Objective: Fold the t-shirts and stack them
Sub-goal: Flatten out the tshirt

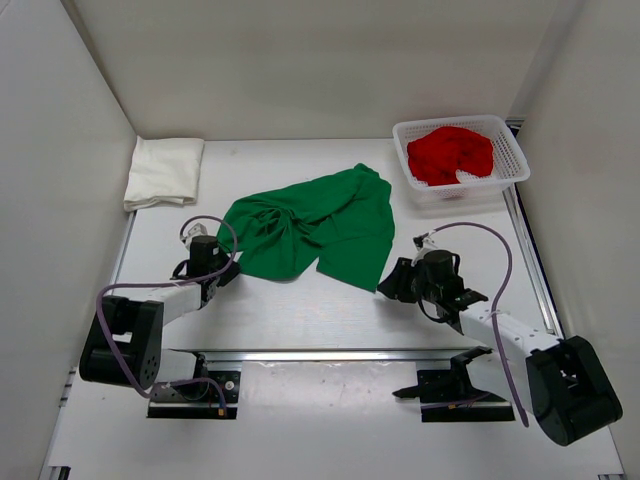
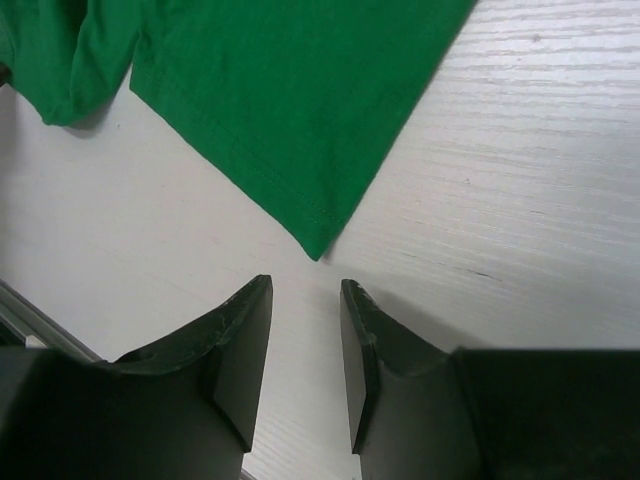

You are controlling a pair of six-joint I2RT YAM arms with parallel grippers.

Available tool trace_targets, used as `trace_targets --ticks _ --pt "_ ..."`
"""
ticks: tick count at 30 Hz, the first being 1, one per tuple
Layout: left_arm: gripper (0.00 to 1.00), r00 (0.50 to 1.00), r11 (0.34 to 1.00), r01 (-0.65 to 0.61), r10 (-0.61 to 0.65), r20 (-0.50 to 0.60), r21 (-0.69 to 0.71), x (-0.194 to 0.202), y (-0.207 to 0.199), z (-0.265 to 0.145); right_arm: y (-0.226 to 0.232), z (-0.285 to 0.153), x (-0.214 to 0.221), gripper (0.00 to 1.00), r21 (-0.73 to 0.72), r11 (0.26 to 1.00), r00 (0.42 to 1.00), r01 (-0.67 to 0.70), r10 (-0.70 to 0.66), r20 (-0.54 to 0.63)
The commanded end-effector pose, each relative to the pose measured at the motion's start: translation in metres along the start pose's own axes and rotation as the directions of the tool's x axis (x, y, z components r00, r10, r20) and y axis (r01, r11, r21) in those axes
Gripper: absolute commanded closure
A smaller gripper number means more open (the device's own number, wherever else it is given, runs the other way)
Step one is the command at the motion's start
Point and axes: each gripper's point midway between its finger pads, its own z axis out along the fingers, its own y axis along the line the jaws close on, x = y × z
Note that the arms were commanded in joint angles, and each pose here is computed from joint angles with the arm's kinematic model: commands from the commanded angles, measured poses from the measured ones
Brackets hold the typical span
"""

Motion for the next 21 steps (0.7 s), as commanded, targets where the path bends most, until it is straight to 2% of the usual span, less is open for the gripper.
trace_targets --ticks 1,5,10,16,21 --pt "0.86 1.000 1.000 -0.006 0.006 0.001 -0.006 -0.002 -0.001 -0.002 -0.011 -0.002 -0.006 0.68 0.043 0.999 1.000 0.002 -0.003 0.023" --pt "1.00 0.999 0.999 -0.022 0.020 0.037 0.034 -0.017 -0.016 -0.006 -0.024 0.000 0.005 0.67 0.095 0.995 1.000 -0.015 0.017 -0.017" --pt "1.00 0.995 0.994 -0.067 0.060 0.082 0.085 -0.028 -0.039 -0.018 -0.014 0.009 0.008 0.63 0.085 0.996 0.999 0.015 -0.011 -0.050" --pt "1.00 0.993 0.984 -0.102 0.092 0.074 0.146 -0.019 -0.053 -0.033 -0.004 0.025 0.018 0.62 0.037 0.999 0.994 -0.020 0.023 -0.102" --pt "1.00 0.991 0.981 -0.120 0.110 0.075 0.151 -0.016 -0.048 -0.040 -0.004 0.033 0.023 0.66 0.039 0.998 0.990 -0.058 0.063 -0.130"
